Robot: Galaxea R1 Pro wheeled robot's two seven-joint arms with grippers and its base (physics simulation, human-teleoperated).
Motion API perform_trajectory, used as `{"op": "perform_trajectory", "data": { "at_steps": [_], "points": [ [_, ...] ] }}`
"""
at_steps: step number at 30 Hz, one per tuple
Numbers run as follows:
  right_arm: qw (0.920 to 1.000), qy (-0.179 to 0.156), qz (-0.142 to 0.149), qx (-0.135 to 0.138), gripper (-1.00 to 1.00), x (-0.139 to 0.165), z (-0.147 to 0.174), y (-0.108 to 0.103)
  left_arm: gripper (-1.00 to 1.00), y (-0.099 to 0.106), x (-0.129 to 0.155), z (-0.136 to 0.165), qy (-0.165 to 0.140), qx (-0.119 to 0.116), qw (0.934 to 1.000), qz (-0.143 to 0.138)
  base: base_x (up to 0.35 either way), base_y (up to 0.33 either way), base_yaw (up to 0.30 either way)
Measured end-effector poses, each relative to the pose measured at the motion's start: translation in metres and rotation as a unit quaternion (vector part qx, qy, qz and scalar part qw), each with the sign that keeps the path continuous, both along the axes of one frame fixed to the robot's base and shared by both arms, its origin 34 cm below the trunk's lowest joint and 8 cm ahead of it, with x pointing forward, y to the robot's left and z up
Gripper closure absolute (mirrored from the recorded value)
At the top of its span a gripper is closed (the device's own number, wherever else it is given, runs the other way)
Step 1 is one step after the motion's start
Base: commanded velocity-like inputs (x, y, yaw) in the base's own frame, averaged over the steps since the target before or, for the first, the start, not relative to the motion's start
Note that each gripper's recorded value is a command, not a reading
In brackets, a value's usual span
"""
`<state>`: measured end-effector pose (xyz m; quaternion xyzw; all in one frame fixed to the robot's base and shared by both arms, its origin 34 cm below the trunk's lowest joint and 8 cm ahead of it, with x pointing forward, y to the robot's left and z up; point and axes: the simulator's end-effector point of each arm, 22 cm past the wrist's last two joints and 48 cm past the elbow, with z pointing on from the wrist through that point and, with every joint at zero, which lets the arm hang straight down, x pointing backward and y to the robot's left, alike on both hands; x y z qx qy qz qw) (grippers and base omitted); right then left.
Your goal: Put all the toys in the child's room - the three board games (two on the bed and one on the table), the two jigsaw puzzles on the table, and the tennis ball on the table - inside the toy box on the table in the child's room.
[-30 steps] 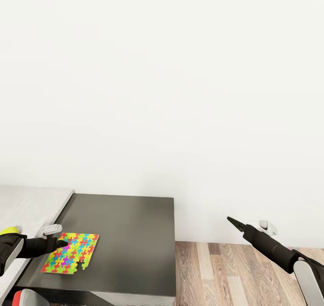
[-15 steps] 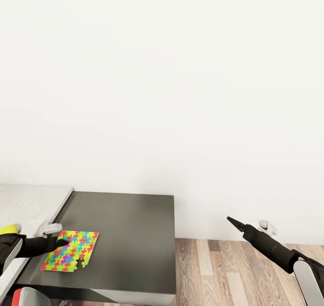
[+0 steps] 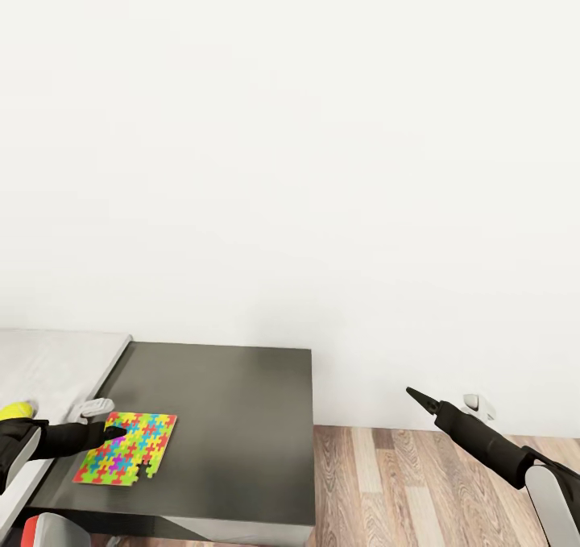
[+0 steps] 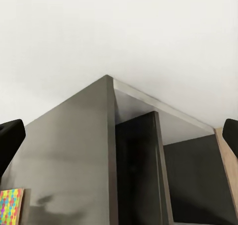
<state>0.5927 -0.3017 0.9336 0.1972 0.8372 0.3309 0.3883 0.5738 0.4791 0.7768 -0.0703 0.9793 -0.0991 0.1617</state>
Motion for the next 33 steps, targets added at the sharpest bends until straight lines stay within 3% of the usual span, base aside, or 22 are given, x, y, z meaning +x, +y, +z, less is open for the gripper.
{"op": "perform_trajectory", "data": {
  "at_steps": [22,33],
  "points": [
    [0.9999,0.012,0.000,0.001,-1.00,-0.002,-0.012,0.000,-1.00,-0.002,-0.011,-0.016,0.020,-0.002,0.9998,0.001,0.000,0.000,0.000],
    [0.9999,0.013,0.000,0.000,-1.00,-0.002,-0.013,0.001,-1.00,-0.003,-0.008,-0.016,0.009,0.000,1.0000,-0.004,0.000,-0.002,0.000]
  ]
}}
